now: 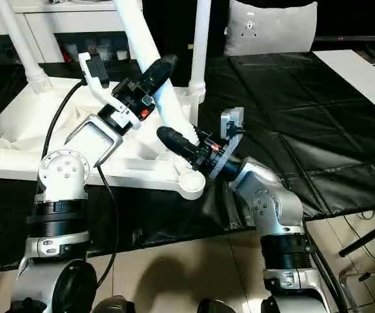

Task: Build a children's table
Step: Pick table leg

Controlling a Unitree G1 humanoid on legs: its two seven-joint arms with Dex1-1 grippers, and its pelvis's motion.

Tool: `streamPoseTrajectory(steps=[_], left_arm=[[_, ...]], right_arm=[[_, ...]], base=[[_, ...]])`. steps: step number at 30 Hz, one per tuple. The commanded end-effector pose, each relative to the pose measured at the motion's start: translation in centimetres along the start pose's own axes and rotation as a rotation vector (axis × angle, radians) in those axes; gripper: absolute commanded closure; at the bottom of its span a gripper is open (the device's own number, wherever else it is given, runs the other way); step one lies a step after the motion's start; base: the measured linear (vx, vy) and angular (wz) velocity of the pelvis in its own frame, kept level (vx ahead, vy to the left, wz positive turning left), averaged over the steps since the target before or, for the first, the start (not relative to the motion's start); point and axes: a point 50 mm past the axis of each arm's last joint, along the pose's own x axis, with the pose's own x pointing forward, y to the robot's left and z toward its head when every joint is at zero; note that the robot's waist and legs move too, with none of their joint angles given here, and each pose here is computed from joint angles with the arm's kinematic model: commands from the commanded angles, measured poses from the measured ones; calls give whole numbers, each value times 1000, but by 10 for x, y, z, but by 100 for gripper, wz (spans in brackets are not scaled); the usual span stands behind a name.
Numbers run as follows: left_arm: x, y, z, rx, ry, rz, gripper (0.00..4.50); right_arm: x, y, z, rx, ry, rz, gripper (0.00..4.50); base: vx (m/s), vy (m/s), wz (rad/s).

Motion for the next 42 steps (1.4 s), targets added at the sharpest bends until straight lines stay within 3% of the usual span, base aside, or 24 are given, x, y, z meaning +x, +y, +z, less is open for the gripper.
streamPoseTrajectory(steps=[1, 4, 7, 8, 13, 20, 21, 23, 24, 26, 30, 31, 38, 42], left_arm=[[7, -8, 6, 52, -15, -15, 253], [7, -8, 7, 64, -11, -15, 258], [6, -5, 9, 124, -4, 9, 260], [6, -4, 11, 163, 3, 18, 260], [5, -2, 14, 188, 5, 20, 260], [3, -1, 14, 231, 22, 14, 260], [2, -1, 13, 239, 29, 10, 260], [1, -1, 12, 247, 39, 4, 260], [1, -1, 11, 256, 46, 2, 260], [1, -2, 8, 282, 72, -19, 260], [-1, -4, 3, 352, 123, -52, 260], [-2, -6, -4, 415, 168, -86, 260], [0, -16, -17, 559, 230, -172, 260], [2, -23, -23, 569, 232, -206, 260]], right_arm=[[-2, -6, -3, -28, 46, -57, 176], [-2, -9, -3, -41, 46, -86, 106], [-6, -10, -6, -13, 69, -81, 79], [-13, -7, -9, -46, 87, -40, 72], [-25, -8, -11, -47, 130, -37, 35], [-56, -23, 4, -137, 131, -163, 0], [-59, -25, 11, -202, 109, -192, 0], [-62, -28, 15, -248, 106, -221, 0], [-63, -28, 16, -205, 122, -195, 0], [-63, -23, 23, -125, 101, -120, 0], [-58, -17, 29, -96, 95, -60, 0], [-51, -15, 28, -118, 158, -21, 0], [-27, -21, 32, -133, 253, -6, 0], [-18, -23, 31, -132, 301, 18, 0]], base=[[0, 0, 0], [0, 0, 0], [0, 0, 0], [0, 0, 0], [0, 0, 0], [0, 0, 0], [0, 0, 0], [0, 0, 0], [0, 0, 0], [0, 0, 0], [0, 0, 0], [0, 0, 0], [0, 0, 0], [0, 0, 0]])
